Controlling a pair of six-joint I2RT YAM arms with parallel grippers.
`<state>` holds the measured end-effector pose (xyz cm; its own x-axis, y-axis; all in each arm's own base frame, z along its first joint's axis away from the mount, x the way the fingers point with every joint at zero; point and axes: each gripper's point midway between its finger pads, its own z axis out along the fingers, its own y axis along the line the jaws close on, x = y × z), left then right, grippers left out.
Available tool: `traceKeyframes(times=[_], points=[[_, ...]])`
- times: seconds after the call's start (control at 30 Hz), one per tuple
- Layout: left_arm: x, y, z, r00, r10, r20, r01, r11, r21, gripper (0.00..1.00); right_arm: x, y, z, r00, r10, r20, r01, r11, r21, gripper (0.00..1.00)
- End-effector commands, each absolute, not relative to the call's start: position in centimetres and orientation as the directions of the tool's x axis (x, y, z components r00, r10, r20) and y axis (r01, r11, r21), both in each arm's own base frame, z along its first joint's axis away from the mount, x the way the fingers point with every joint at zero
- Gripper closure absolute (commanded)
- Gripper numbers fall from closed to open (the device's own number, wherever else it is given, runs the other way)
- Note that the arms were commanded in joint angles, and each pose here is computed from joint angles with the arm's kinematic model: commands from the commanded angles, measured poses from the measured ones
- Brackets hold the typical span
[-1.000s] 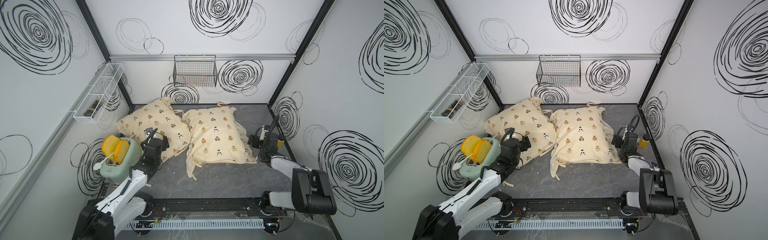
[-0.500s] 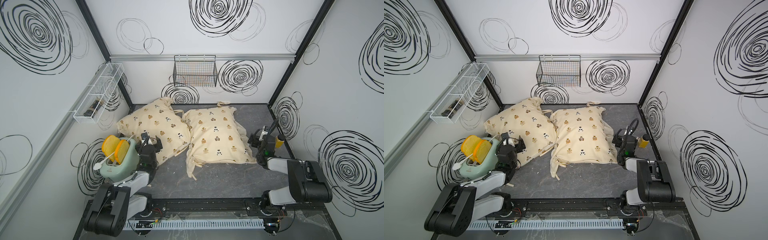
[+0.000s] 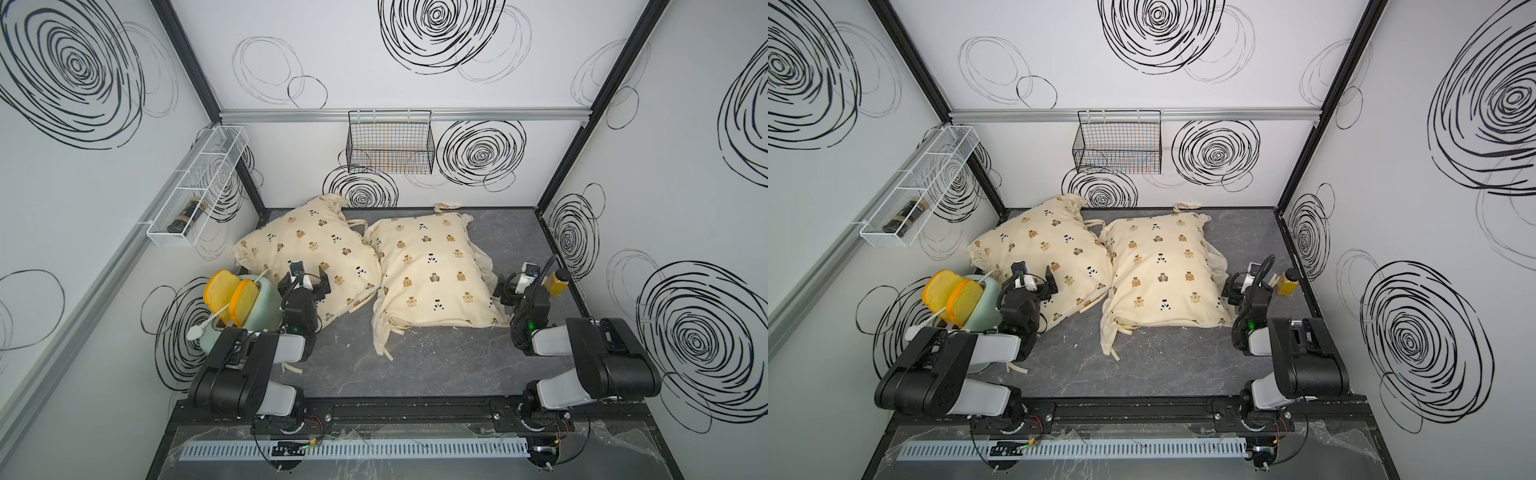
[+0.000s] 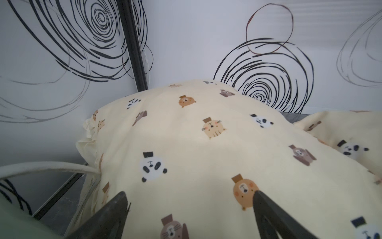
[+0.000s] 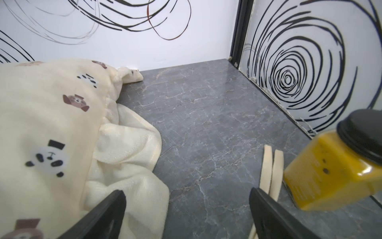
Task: Zip up pillowcases
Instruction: Reset both arms
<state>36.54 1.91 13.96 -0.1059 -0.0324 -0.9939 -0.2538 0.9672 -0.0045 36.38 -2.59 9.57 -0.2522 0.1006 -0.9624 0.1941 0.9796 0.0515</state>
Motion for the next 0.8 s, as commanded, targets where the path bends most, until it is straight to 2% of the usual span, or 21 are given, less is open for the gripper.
traceKeyframes(times=[0.0, 0.07, 0.17, 0.77], points=[[36.43, 1.27, 15.54, -0.023, -0.014, -1.000, -0.206, 0.978, -0.009, 0.04, 37.09, -2.71, 11.86, -0.173, 0.106, -0.979, 0.199, 0.978, 0.071, 0.03], [35.95, 1.59, 15.48, 0.016, -0.022, -1.000, -0.203, 0.979, -0.025, 0.04, 37.06, -2.71, 11.91, -0.169, 0.104, -0.980, 0.197, 0.978, 0.070, 0.03], [36.04, 1.51, 15.16, -0.012, -0.026, -1.000, -0.206, 0.978, -0.023, 0.04, 37.07, -2.70, 11.90, -0.171, 0.105, -0.980, 0.197, 0.978, 0.070, 0.03], [35.94, 1.50, 15.52, 0.012, -0.021, -1.000, -0.203, 0.979, -0.023, 0.04, 37.12, -2.67, 11.95, -0.170, 0.104, -0.980, 0.196, 0.978, 0.069, 0.03]])
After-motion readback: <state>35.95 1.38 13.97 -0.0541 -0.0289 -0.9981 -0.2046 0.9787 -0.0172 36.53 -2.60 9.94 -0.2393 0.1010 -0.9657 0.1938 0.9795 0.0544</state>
